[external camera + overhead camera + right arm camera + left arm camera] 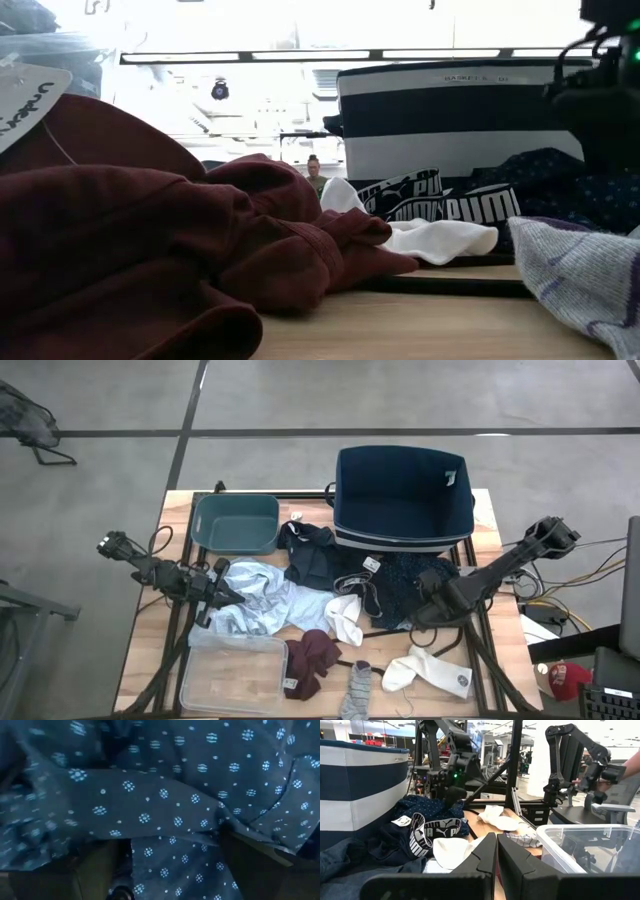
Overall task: Pick & Place Cloths
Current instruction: Put the blue long sleeve into the blue bin
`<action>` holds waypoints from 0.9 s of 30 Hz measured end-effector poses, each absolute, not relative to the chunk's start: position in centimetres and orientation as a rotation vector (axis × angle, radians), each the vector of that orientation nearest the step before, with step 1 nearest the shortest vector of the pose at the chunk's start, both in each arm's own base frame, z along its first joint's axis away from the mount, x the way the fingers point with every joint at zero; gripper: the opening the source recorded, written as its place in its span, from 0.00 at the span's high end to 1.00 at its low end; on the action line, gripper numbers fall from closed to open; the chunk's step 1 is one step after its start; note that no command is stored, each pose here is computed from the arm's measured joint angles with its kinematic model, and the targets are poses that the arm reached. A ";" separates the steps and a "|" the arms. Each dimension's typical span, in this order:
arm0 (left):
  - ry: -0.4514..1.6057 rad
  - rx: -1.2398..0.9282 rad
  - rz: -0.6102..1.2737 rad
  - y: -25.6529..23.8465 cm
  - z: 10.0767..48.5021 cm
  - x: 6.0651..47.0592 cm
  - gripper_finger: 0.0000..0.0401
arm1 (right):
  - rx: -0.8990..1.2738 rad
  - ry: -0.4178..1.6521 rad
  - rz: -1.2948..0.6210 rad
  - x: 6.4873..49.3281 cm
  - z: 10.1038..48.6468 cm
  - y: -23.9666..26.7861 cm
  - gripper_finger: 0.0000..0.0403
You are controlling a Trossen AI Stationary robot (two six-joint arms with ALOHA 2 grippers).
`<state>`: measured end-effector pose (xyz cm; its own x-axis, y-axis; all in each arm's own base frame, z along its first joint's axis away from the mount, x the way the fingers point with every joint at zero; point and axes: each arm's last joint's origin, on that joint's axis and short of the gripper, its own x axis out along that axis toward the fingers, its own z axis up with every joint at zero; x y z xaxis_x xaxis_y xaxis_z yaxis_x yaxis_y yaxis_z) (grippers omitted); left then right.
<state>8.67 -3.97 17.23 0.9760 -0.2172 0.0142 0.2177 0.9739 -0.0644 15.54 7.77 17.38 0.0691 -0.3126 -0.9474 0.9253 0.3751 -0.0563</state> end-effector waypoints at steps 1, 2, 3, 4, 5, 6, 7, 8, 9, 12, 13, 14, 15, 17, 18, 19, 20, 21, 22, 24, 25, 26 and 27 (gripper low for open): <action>-0.007 -0.065 -0.220 -4.0 17.2 8.7 0.95 | 0.695 1.125 -1.055 15.4 17.1 7.7 0.19; -0.007 -0.065 -0.220 -4.0 17.2 8.7 0.95 | 0.701 1.122 -1.051 15.4 16.7 7.7 0.20; -0.007 -0.065 -0.220 -4.0 17.2 8.7 0.95 | 0.708 1.120 -1.046 15.3 16.3 7.6 0.20; -0.007 -0.066 -0.219 -4.0 17.2 8.7 0.95 | 0.718 1.118 -1.043 15.3 16.0 7.6 0.21; -0.007 -0.065 -0.220 -4.0 17.2 8.7 0.95 | 0.727 1.117 -1.039 15.2 15.8 7.6 0.23; -0.007 -0.066 -0.220 -4.0 17.2 8.7 0.95 | 0.739 1.116 -1.036 15.2 15.6 7.6 0.24; -0.007 -0.065 -0.220 -4.0 17.2 8.7 0.95 | 0.749 1.111 -1.038 15.2 15.5 7.6 0.26; -0.007 -0.066 -0.220 -4.0 17.2 8.7 0.95 | 0.757 1.107 -1.039 15.2 15.4 7.6 0.29; -0.007 -0.066 -0.220 -4.0 17.2 8.7 0.95 | 0.767 1.103 -1.038 15.3 15.3 7.6 0.32; -0.007 -0.066 -0.220 -4.0 17.2 8.7 0.95 | 0.790 1.091 -1.049 15.3 15.3 7.6 0.43; -0.007 -0.065 -0.219 -4.0 17.2 8.7 0.95 | 0.798 1.086 -1.057 15.3 15.3 7.6 0.48; -0.007 -0.066 -0.220 -4.0 17.2 8.7 0.95 | 0.807 1.080 -1.066 15.2 15.2 7.6 0.54; -0.007 -0.066 -0.219 -4.0 17.2 8.7 0.95 | 0.811 1.078 -1.069 15.2 15.2 7.6 0.60; -0.007 -0.066 -0.220 -4.0 17.2 8.7 0.95 | 0.815 1.077 -1.069 15.2 15.2 7.6 0.73; -0.007 -0.065 -0.220 -4.0 17.2 8.7 0.95 | 0.819 1.078 -1.065 15.3 15.2 7.6 0.80; -0.007 -0.065 -0.220 -4.0 17.2 8.7 0.95 | 0.822 1.079 -1.058 15.3 15.2 7.7 0.87; -0.007 -0.066 -0.220 -4.0 17.2 8.7 0.95 | 0.825 1.078 -1.043 15.4 15.2 7.7 0.92; -0.007 -0.065 -0.219 -4.0 17.2 8.7 0.95 | 0.832 1.076 -1.032 15.5 15.3 7.8 0.94; -0.007 -0.066 -0.220 -4.0 17.2 8.7 0.95 | 0.837 1.074 -1.023 15.6 15.4 7.8 0.94; -0.007 -0.066 -0.220 -4.0 17.2 8.7 0.95 | 0.853 1.064 -0.991 16.1 16.1 8.1 0.95; -0.008 -0.066 -0.220 -4.0 17.2 8.7 0.95 | 0.864 1.056 -0.972 16.3 16.6 8.2 0.95; -0.007 -0.065 -0.220 -4.0 17.2 8.7 0.95 | 0.870 1.050 -0.950 16.6 17.1 8.4 0.95; -0.007 -0.066 -0.219 -4.0 17.2 8.7 0.95 | 0.870 1.047 -0.927 16.8 17.6 8.5 0.95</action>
